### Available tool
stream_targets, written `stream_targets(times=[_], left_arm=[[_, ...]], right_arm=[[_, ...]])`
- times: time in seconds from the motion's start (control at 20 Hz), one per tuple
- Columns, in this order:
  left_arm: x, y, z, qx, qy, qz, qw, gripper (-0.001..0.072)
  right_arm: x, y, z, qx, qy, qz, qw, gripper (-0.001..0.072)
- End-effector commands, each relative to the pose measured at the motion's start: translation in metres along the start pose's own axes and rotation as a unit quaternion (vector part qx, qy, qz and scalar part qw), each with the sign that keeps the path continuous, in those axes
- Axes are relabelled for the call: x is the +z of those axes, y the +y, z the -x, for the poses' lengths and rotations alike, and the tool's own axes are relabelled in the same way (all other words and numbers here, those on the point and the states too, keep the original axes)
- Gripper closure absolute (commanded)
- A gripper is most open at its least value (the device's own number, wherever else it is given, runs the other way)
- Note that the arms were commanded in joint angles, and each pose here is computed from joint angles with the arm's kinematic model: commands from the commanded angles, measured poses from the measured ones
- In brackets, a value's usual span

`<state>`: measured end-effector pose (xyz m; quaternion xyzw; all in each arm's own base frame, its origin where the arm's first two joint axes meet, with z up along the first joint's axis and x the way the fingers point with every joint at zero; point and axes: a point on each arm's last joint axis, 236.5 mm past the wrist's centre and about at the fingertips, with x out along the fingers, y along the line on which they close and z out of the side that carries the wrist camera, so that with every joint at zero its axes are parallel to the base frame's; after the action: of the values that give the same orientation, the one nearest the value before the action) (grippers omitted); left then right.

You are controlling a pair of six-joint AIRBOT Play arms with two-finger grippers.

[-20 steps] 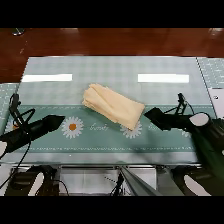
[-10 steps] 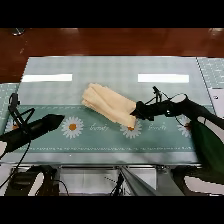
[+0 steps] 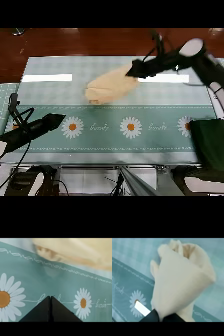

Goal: Fold the shirts.

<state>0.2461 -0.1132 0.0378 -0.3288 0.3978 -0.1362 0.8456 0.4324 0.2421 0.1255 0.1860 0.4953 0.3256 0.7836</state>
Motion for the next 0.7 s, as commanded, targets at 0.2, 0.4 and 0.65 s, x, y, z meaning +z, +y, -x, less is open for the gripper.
stream_targets(times=[0.2,0.4,0.65], left_arm=[[-0.002,0.000,0.000,-0.001,0.004,0.000,1.000,0.0689],[-0.002,0.000,0.000,-0.001,0.004,0.000,1.000,0.0689],[-0.002,0.000,0.000,-0.001,0.004,-0.006,1.000,0.0688]], right_arm=[[0.072,-0.003,0.156,-0.122,-0.108,0.021,0.986,0.0690],[0.058,-0.053,0.235,-0.175,-0.145,-0.074,0.971,0.0690],[-0.011,-0.117,0.325,-0.268,-0.138,-0.224,0.927,0.0690]])
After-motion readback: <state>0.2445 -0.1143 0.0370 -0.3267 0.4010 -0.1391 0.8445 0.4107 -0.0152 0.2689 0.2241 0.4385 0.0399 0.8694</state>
